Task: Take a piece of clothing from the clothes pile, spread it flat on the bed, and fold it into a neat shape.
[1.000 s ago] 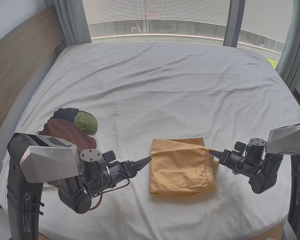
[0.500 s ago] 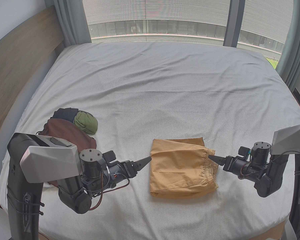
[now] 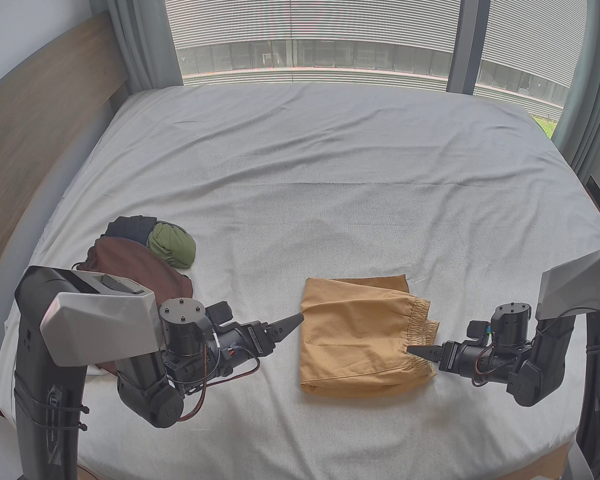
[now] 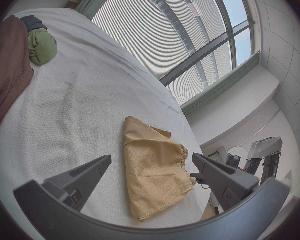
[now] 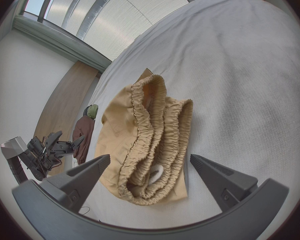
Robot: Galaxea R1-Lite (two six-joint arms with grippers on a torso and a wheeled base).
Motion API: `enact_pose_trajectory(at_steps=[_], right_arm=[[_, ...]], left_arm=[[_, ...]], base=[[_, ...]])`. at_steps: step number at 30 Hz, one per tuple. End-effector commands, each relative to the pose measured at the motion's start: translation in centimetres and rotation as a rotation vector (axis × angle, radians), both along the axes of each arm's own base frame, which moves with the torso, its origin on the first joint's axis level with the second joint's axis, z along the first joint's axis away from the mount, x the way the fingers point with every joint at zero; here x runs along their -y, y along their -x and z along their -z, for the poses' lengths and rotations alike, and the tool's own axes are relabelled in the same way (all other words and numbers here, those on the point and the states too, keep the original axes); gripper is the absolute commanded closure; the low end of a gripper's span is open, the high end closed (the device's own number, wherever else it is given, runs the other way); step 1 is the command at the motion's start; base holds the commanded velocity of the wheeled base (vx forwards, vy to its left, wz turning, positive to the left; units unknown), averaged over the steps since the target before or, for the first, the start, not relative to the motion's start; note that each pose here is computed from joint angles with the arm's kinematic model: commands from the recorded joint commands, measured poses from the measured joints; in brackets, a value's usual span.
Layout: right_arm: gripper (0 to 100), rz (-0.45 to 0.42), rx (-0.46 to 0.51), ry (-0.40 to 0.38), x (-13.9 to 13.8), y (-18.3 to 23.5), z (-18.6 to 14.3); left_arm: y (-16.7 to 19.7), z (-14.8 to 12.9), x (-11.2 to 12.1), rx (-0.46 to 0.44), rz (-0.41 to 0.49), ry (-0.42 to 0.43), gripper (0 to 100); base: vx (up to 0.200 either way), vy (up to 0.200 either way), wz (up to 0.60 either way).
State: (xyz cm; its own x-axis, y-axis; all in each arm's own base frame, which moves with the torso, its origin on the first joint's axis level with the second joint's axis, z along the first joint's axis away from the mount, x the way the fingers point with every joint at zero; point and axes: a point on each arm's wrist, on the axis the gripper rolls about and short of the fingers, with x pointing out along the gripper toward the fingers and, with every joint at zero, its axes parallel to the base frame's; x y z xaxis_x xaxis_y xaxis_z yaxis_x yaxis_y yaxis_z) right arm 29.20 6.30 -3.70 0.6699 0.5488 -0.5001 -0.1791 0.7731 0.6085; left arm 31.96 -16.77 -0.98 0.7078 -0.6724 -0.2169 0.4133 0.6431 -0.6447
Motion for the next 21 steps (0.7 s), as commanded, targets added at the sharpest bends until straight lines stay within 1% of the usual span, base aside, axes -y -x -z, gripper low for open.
enact_pose_trajectory(at_steps=[1, 7, 14, 21], right_arm=[[0, -0.006, -0.018, -0.002, -0.2, 0.2, 0.3], [0, -0.008, -0.065, -0.037, -1.0, 0.4, 0.8], [0, -0.026, -0.095, -0.037, -1.7, 0.8, 1.1], [0, -0.026, -0.118, -0.066, -2.5, 0.8, 1.0]], left_arm=[[0.0, 0.1, 0.0, -0.002, -0.001, 0.0, 0], [0.0, 0.1, 0.0, -0.002, -0.001, 0.0, 0], [0.0, 0.0, 0.0, -0.001, 0.0, 0.0, 0], [0.0, 0.0, 0.0, -0.001, 0.001, -0.001, 0]], base=[[0.0, 0.0, 0.0], [0.0, 0.0, 0.0], [0.0, 0.0, 0.0], [0.0, 0.0, 0.0]])
